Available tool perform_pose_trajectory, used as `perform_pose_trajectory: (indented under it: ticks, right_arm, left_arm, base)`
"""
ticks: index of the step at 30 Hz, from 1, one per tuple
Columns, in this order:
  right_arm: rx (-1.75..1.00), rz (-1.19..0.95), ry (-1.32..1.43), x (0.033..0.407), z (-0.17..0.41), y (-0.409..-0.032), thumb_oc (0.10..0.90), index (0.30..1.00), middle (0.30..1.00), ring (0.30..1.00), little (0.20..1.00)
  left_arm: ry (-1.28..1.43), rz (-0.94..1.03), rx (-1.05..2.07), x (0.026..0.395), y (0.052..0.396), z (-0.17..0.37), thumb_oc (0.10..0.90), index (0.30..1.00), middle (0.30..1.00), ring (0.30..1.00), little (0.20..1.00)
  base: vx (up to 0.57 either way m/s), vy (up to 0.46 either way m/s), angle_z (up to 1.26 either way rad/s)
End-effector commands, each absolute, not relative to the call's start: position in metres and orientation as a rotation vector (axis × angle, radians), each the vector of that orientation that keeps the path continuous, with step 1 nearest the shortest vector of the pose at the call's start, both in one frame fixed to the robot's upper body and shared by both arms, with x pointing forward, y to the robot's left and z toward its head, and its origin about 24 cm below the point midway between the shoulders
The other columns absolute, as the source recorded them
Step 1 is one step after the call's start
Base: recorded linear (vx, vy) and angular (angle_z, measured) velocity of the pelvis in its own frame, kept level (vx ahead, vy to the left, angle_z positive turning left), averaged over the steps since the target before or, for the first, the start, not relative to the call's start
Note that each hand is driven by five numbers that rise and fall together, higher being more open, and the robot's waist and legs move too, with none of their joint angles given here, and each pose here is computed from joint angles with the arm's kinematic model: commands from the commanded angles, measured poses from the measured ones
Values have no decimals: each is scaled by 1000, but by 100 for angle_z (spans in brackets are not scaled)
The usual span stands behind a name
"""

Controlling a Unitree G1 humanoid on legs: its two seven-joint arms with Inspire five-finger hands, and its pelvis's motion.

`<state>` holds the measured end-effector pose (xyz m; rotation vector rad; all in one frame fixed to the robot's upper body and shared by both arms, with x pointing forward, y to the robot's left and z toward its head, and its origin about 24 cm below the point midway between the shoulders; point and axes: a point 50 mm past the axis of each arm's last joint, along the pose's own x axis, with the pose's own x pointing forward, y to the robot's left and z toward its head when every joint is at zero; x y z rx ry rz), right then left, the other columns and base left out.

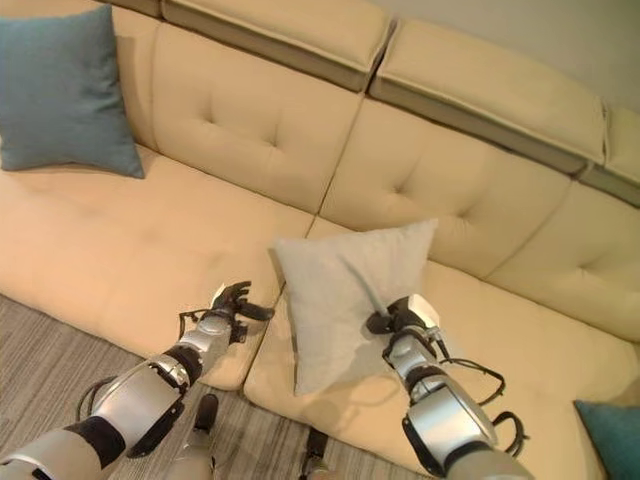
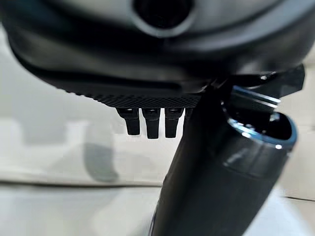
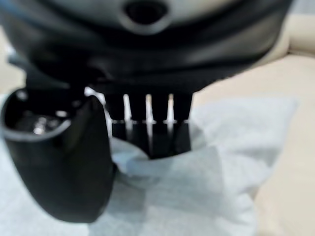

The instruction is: Pick up all the scattered cushions and arrange them neatly on the sofa.

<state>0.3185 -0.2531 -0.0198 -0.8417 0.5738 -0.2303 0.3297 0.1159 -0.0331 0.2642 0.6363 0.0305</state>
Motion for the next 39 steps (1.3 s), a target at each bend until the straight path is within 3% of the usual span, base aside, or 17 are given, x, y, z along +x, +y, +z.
perform_pose_trajectory:
  ticks: [1, 9, 13, 20, 39]
  right_arm:
    - [-670, -132, 554, 330, -19, -222, 400, 300, 300, 300, 300]
    - [-503, -116, 467, 337, -13, -201, 400, 300, 300, 300, 300]
    - [-406, -38, 336, 353, 8, -166, 400, 300, 300, 300, 300]
    - [-351, 71, 196, 366, 36, -137, 400, 300, 300, 300, 300]
    - [-103, 296, -2, 389, 111, -57, 400, 300, 300, 300, 300]
  left_arm:
    - [460, -9, 229, 368, 95, 21, 800, 900, 900, 900, 900]
    - [347, -13, 172, 383, 74, 55, 800, 900, 900, 900, 900]
    - [281, -67, 130, 386, 48, 72, 800, 900, 900, 900, 900]
    - [193, -188, 110, 379, 5, 90, 800, 900, 900, 900, 900]
    - [110, -331, 98, 364, -37, 103, 800, 900, 900, 900, 900]
  base:
    - [0, 0, 0]
    - [8, -7, -4]
    - [23, -9, -11]
    - [31, -22, -11]
    - [7, -8, -1]
